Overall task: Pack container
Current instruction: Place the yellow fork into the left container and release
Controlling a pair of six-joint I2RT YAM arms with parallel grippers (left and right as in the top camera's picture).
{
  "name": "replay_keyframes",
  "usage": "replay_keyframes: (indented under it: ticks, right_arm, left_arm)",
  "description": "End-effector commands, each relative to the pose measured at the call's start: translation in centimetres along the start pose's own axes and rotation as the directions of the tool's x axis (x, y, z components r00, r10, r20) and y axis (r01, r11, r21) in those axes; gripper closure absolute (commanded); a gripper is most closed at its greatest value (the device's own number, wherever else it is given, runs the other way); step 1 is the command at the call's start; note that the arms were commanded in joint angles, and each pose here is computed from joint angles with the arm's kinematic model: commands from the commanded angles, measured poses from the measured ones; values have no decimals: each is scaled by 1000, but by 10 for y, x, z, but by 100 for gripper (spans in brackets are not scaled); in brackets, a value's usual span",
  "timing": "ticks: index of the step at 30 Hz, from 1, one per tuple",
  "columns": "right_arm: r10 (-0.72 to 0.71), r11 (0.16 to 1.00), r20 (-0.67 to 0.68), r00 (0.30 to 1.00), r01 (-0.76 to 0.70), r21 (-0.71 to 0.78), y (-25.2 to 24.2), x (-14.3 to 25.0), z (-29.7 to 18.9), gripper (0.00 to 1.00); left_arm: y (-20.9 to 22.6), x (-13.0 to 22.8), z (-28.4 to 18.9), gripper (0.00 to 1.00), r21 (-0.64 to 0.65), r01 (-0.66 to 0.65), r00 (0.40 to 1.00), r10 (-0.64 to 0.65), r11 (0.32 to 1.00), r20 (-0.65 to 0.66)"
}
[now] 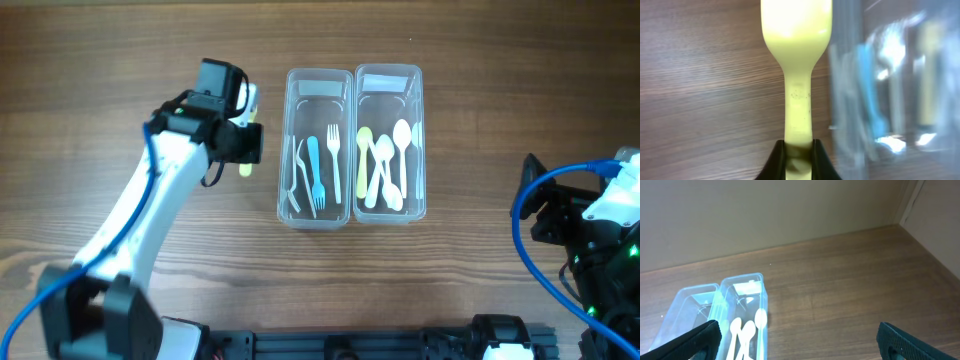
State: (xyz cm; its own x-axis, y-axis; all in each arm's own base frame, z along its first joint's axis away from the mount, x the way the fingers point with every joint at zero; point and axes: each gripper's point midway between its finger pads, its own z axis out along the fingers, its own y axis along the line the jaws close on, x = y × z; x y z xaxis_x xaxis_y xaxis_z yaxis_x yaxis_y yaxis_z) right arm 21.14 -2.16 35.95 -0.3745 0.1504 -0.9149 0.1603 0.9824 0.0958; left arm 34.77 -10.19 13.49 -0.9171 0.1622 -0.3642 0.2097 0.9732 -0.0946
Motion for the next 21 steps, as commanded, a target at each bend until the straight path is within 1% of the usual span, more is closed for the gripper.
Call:
replay_keyframes:
  ticks: [1, 4, 7, 10, 11, 12, 13, 14, 15, 16, 17, 18, 20, 21]
  right_arm:
    - [2, 1000, 5, 1000, -2, -14, 2, -2, 0, 0]
    - [2, 1000, 5, 1000, -2, -14, 2, -2, 0, 0]
    - [3, 1000, 5, 1000, -3, -14, 2, -2, 0, 0]
    - [3, 1000, 5, 1000, -3, -14, 2, -2, 0, 0]
    - [2, 1000, 5, 1000, -2, -14, 2, -2, 0, 0]
    - [2, 1000, 5, 1000, -2, -14, 2, -2, 0, 0]
    - [2, 1000, 5, 1000, -2, -14, 2, -2, 0, 0]
    - [2, 1000, 5, 1000, -2, -14, 2, -2, 0, 0]
    - [3, 1000, 5, 1000, -3, -14, 2, -2, 0, 0]
    - [2, 1000, 5, 1000, -2, -14, 2, -2, 0, 0]
    - [2, 1000, 5, 1000, -2, -14, 2, -2, 0, 0]
    - [2, 1000, 5, 1000, -2, -14, 2, -2, 0, 0]
    - [2, 1000, 5, 1000, -2, -14, 2, -2, 0, 0]
    - [3, 1000, 5, 1000, -3, -14, 2, -2, 0, 0]
  left_arm:
    - [-49, -8, -29, 96, 163, 124, 989, -134, 979, 55]
    - [-103, -11, -25, 96, 220, 38, 994, -59, 975, 90]
    - [-111, -5, 1, 96, 104, 123, 989, -131, 987, 71]
    - [-114, 10, 40, 96, 23, 94, 996, -93, 995, -7]
    - [-112, 18, 59, 96, -3, 89, 995, -89, 996, -52]
    - [-110, 25, 74, 92, -22, 85, 992, -87, 996, -89]
    - [-109, 30, 84, 78, -35, 75, 990, -79, 997, -117]
    - [-109, 30, 85, 69, -31, 71, 990, -75, 997, -119]
    - [-111, 22, 76, 58, -14, 54, 994, -56, 998, -97]
    - [-115, 8, 59, 37, 1, 56, 997, -55, 998, -59]
    - [-117, -6, 41, 25, 19, 63, 998, -63, 998, -17]
    - [-119, -18, 24, 9, 35, 65, 998, -66, 997, 20]
    - [-123, -47, -26, 0, 87, 50, 987, -63, 995, 147]
    - [-124, -51, -37, 1, 101, 50, 982, -67, 994, 177]
